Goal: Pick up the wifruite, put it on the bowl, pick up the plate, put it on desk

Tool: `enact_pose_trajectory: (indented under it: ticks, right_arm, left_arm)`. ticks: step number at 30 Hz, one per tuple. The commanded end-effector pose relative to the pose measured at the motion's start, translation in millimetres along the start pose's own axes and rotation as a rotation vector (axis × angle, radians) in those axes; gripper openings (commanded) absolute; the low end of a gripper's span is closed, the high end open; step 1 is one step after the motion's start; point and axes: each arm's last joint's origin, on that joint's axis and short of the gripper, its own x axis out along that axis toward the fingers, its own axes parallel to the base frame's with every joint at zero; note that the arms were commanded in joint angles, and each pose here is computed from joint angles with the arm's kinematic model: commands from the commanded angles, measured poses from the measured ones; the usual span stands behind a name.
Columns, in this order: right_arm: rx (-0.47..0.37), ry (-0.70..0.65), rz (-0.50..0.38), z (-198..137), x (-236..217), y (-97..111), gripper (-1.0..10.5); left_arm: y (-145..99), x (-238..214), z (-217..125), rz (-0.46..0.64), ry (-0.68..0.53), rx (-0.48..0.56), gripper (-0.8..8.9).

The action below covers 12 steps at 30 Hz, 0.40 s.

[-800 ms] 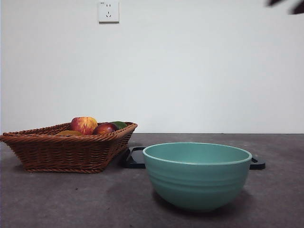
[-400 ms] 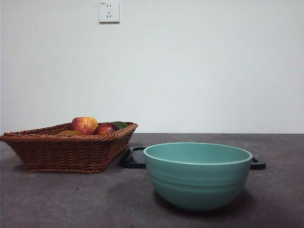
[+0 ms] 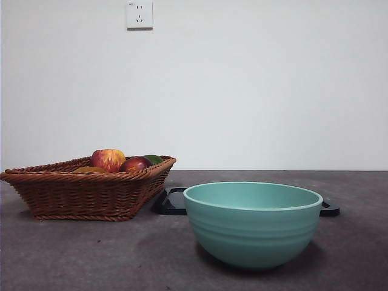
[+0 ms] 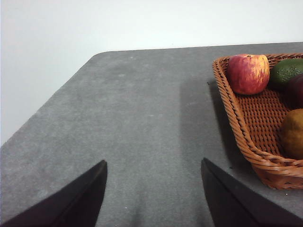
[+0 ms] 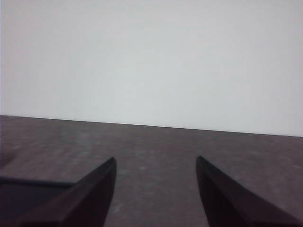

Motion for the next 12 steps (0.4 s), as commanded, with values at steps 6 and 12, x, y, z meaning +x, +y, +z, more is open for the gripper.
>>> enact_pose_trajectory:
  ticks: [6,12]
  right_arm:
    - [0.000,0.037,0.042,-13,-6,5,2.7]
    - [0.015,0.183,0.043,-28,-10,5,2.7]
  left_arm:
    - [0,2,-7,0.000,0.026,-0.007,3.09]
    - [0,2,-7,0.000,0.026,-0.007,3.09]
